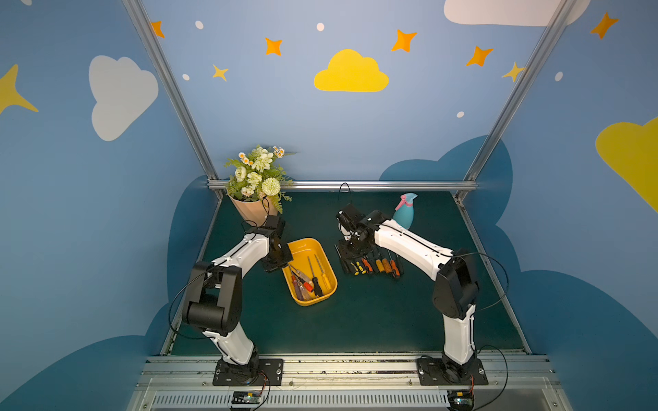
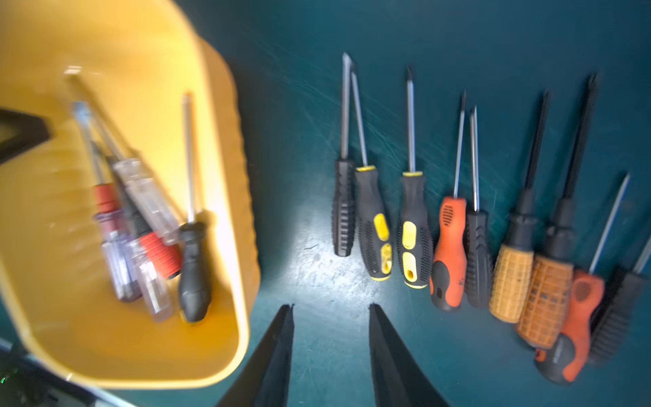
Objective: Take out the screwdriver from the storage box
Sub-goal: Place the screwdriver at the center of the board, then pick up the screwdriver from the storage box.
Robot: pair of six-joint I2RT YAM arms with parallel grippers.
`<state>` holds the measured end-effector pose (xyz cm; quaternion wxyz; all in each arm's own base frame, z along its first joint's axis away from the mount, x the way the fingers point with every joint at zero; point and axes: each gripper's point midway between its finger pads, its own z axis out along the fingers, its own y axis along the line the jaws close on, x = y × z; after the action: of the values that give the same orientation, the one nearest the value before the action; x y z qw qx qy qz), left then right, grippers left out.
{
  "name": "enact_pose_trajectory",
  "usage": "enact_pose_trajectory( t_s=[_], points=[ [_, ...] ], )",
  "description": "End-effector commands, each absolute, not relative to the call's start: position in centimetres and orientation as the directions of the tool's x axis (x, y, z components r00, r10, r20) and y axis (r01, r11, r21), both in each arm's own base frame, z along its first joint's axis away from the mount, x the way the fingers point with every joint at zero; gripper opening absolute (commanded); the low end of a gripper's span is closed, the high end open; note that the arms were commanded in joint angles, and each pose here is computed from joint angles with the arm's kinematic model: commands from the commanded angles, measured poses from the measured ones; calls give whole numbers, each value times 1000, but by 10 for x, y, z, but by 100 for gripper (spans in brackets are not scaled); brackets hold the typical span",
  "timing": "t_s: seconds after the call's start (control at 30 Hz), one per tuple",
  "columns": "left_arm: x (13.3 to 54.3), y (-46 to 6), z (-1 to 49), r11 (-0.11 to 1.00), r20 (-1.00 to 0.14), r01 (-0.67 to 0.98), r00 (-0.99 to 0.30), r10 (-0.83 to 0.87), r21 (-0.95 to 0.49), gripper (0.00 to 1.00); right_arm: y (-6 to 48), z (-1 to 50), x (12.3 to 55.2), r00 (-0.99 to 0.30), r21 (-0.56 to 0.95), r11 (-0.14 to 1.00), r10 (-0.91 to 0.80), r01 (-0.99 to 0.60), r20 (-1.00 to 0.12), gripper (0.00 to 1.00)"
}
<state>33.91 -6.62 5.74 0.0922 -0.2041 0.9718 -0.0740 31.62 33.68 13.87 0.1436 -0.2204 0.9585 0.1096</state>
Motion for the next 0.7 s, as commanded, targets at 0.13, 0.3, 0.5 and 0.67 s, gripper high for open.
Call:
enact_pose_trajectory(
  t_s=[0.13, 0.3, 0.5, 0.67],
  points=[
    [352, -72, 73, 905, -172, -362, -899, -403, -226, 3, 373, 165, 298, -757, 193, 765, -501, -614, -420, 39],
    [352, -73, 75, 904, -172, -361, -899, -403, -230, 2, 392, 158, 282, -744, 232, 727, -533, -646, -402, 39],
    [352, -73, 76, 904, -173, -358, -900, -401, -232, 2, 406, 145, 266, -732, 247, 696, -584, -674, -352, 39],
    [352, -74, 76, 903, -171, -358, -899, -402, -237, 2, 410, 127, 259, -743, 257, 698, -609, -669, -279, 39]
  ],
)
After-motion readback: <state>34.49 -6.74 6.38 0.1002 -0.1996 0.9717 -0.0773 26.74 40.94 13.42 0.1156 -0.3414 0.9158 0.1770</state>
